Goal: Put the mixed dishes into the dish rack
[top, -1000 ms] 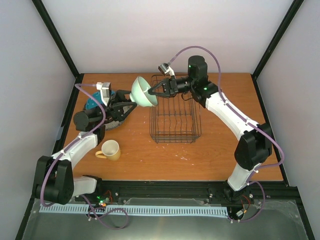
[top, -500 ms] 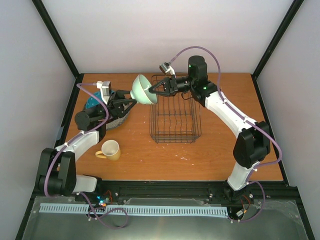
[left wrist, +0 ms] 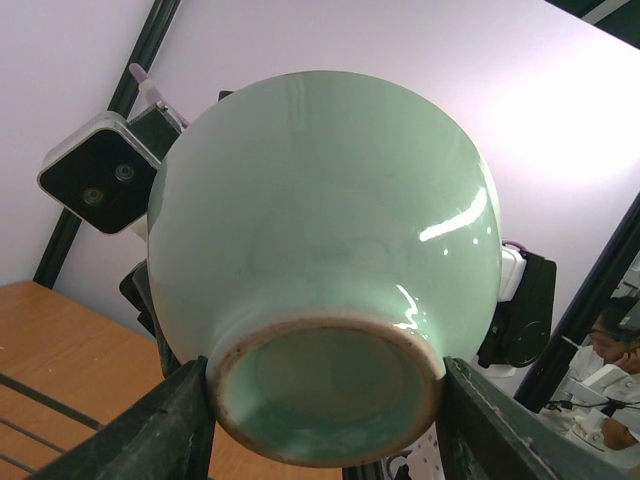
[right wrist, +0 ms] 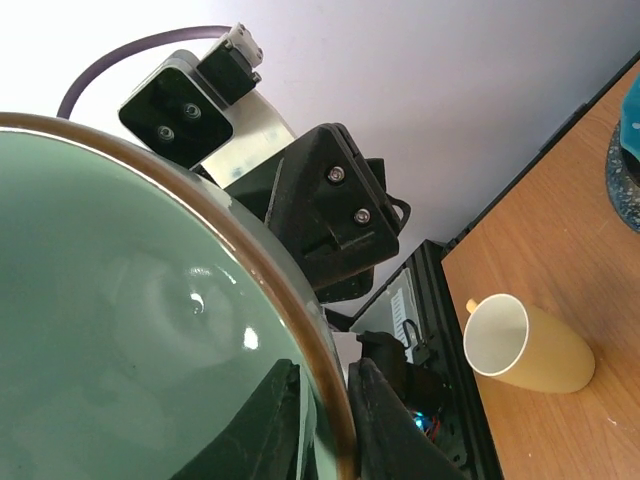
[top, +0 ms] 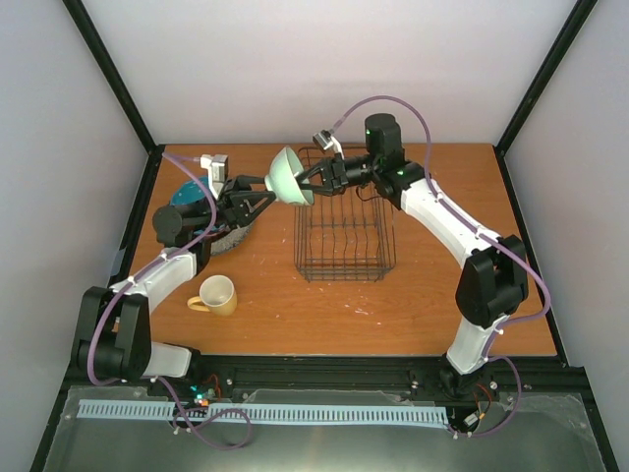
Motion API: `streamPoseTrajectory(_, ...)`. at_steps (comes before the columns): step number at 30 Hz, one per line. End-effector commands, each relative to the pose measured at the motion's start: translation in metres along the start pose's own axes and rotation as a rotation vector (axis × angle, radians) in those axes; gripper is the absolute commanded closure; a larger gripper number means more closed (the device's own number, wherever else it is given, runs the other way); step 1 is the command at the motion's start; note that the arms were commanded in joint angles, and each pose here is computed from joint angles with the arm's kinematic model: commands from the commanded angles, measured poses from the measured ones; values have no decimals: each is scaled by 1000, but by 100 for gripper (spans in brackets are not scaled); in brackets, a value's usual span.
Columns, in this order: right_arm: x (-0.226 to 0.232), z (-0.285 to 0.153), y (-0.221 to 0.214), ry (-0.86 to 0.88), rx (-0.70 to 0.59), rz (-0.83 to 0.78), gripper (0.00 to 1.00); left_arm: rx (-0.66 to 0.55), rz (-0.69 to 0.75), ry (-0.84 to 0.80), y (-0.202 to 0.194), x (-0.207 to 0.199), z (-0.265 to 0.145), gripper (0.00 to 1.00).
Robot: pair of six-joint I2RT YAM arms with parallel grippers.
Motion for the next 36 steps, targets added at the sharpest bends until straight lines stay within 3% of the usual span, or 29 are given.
streamPoseTrajectory(1, 9, -2, 1, 22, 25, -52, 83, -13, 50, 12, 14, 4, 8, 99)
streamPoseTrajectory(13, -14, -77, 13, -186, -191, -57, 73, 129, 20, 109, 21, 37, 23, 99)
streamPoseTrajectory(16, -21, -101, 14, -300, -273, -61, 71, 174, 24, 158, 29, 49, 30, 99)
streamPoseTrajectory(19, -34, -120, 11, -560, -356, -62, 71, 236, 53, 234, 36, 64, 43, 99)
streamPoseTrajectory(22, -44, -138, 6, -803, -432, -62, 71, 344, 96, 327, 36, 83, 68, 99)
streamPoseTrajectory(31, -56, -189, -41, -1302, -684, 16, 74, 737, 248, 610, 8, 155, 140, 99)
streamPoseTrajectory(36, -48, -203, -58, -1418, -753, 34, 74, 909, 381, 728, -24, 182, 167, 99)
Point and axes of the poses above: each gripper's point midway between its finger pads, its own z axis out along the fingers, its own x axis along the line the jaws close on, y = z × x, the point moved 7 cm from there along -z, back along the fingers, and after that the axes turned 10 degrees about z, right-handed, at the moved point
